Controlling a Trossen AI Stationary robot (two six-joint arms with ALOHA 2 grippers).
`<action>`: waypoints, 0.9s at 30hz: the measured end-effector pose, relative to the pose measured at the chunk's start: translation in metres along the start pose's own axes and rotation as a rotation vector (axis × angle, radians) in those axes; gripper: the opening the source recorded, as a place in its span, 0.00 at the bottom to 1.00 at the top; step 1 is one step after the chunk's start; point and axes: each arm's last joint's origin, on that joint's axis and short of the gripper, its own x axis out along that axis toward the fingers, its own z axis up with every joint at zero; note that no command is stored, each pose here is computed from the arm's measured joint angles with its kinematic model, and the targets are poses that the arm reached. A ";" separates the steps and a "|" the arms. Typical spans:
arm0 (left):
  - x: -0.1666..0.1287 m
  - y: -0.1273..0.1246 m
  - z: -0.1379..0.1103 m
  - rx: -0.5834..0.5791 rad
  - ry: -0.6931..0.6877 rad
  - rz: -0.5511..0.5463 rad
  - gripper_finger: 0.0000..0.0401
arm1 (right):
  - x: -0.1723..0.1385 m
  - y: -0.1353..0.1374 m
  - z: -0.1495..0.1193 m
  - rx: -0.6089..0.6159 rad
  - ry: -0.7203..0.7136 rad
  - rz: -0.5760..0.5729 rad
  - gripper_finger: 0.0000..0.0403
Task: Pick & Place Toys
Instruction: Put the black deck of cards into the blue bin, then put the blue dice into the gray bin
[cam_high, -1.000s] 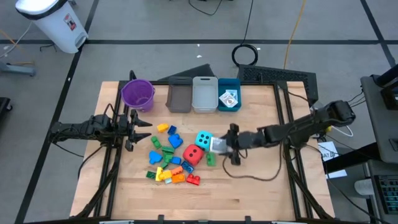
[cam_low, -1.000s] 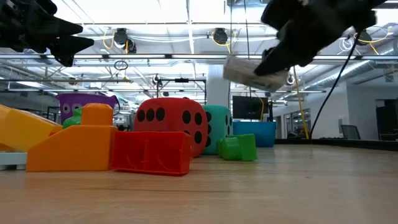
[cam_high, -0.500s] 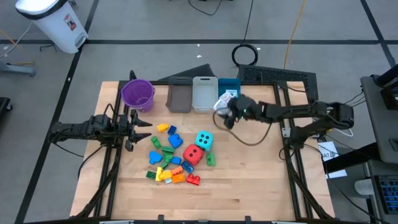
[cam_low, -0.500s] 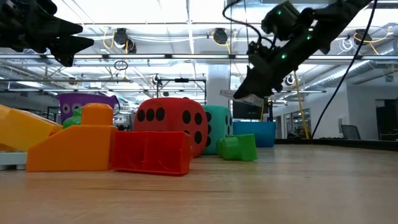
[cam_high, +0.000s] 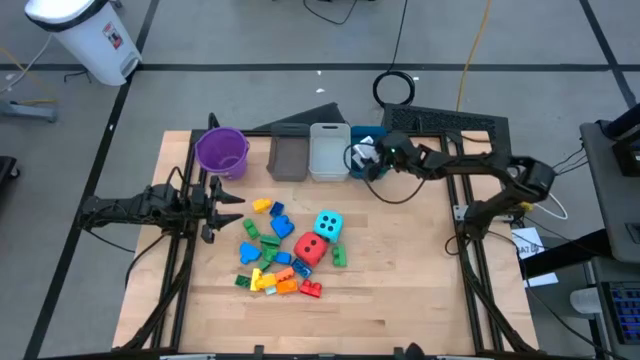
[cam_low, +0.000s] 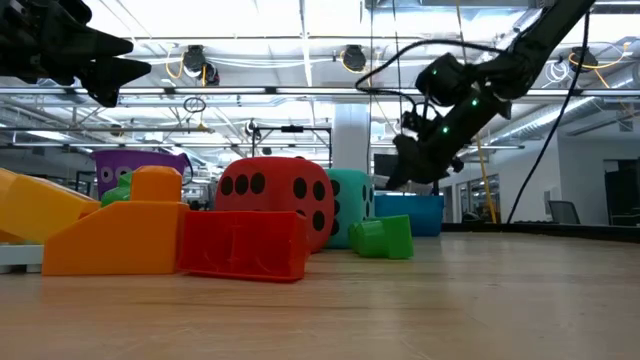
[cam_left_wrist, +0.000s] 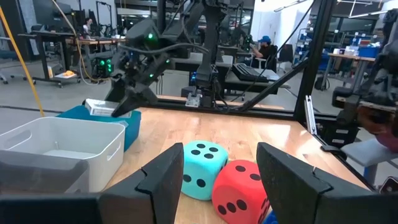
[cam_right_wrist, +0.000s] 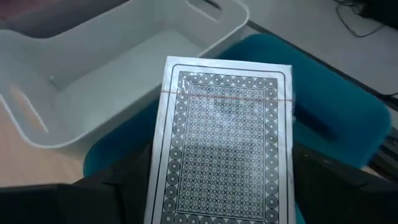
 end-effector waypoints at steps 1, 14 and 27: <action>0.000 0.000 0.000 0.000 -0.001 0.000 0.52 | 0.002 -0.001 -0.001 -0.001 0.002 0.009 0.72; 0.000 0.000 0.000 0.000 0.000 -0.001 0.52 | -0.005 -0.006 0.008 -0.035 -0.053 0.008 0.88; 0.000 0.000 0.000 0.000 -0.001 0.000 0.52 | -0.013 0.018 -0.001 -0.103 0.021 0.077 0.86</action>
